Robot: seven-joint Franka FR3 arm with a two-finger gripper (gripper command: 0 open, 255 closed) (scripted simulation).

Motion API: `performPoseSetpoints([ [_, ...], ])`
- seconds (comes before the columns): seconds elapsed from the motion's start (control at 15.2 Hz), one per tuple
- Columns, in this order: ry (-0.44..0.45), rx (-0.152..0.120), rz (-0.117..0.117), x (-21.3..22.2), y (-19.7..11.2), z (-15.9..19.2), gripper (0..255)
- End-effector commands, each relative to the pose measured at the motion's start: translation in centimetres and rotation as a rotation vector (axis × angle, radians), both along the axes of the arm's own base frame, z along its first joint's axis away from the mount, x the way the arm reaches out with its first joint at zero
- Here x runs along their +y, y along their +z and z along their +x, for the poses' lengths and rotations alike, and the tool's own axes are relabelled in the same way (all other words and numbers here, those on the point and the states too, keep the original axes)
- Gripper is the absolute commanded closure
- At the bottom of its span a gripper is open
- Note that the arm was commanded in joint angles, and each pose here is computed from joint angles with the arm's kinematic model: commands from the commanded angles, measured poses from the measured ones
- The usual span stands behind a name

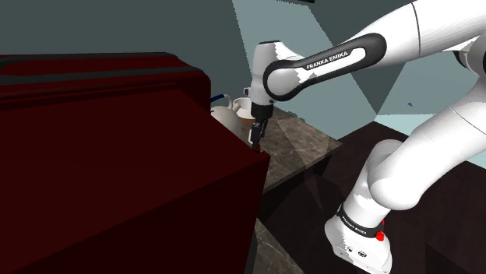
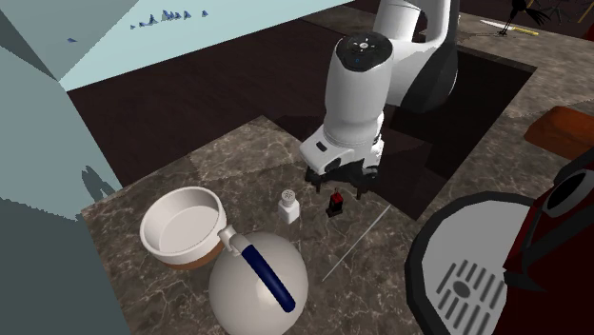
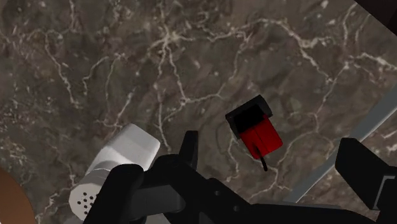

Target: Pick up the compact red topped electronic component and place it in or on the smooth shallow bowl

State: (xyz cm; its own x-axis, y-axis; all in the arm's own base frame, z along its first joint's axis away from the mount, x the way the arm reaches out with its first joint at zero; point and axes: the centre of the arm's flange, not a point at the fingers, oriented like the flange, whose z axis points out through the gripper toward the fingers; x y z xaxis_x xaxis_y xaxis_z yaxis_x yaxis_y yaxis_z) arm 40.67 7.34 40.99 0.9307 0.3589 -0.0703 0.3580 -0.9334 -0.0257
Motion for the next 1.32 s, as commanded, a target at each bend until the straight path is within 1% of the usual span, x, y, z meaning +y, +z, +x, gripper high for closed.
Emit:
performPoseSetpoints([
  [0.0, 0.0, -0.001, 0.0, -0.03, -0.97, -0.12, 0],
  [0.07, 0.0, -0.001, 0.0, -0.03, -1.8, -0.18, 0],
  [0.59, 0.0, -0.001, 0.0, -0.03, -1.79, -0.18, 0],
  [0.66, 0.0, -0.001, 0.0, -0.03, -1.79, -0.18, 255],
  [1.25, 0.0, -0.001, 0.0, -0.03, -1.8, -0.18, 255],
])
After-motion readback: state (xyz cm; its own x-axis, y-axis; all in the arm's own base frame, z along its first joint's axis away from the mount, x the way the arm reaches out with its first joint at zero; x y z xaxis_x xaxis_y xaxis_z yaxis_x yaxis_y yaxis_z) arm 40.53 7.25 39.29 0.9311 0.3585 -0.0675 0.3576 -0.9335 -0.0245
